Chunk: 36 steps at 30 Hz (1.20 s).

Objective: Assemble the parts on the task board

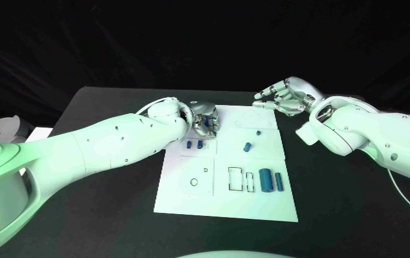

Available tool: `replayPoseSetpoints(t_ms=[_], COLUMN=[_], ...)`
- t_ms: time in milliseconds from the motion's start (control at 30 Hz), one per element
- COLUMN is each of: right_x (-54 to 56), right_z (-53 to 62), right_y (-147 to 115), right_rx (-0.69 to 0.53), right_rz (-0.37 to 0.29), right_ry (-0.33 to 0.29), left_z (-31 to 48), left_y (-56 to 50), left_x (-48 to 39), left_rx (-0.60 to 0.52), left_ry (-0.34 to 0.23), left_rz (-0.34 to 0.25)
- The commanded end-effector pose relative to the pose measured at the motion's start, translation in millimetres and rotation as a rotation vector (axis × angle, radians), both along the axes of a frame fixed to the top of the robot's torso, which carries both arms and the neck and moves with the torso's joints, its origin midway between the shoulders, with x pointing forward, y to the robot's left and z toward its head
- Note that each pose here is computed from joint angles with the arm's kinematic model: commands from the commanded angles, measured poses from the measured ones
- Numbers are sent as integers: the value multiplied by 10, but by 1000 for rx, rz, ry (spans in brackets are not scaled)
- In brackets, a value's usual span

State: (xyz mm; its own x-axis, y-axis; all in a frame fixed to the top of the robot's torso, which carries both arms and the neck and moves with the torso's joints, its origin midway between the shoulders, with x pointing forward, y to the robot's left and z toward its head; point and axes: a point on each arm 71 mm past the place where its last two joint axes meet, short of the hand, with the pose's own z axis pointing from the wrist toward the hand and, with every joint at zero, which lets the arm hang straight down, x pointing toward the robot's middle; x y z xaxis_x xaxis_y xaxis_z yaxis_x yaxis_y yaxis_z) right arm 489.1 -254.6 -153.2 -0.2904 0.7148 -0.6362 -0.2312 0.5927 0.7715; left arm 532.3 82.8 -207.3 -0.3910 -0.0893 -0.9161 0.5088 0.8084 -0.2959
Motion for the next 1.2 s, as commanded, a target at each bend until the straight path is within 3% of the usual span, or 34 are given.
replayPoseSetpoints(t_ms=[33,767,967,1200], right_x=[-8,-12,-11,-7], right_z=[1,2,3,3], right_y=[18,18,20,24], right_rx=[0,-1,0,1], right_rz=[15,16,16,13], right_ry=[-4,-3,-3,-5], left_z=[-34,-80,-62,-25], left_y=[-19,-22,-34,1], left_x=[-7,3,-2,-1], left_rx=[31,61,40,-17], left_ry=[26,53,37,25], left_rz=[-6,4,-3,40])
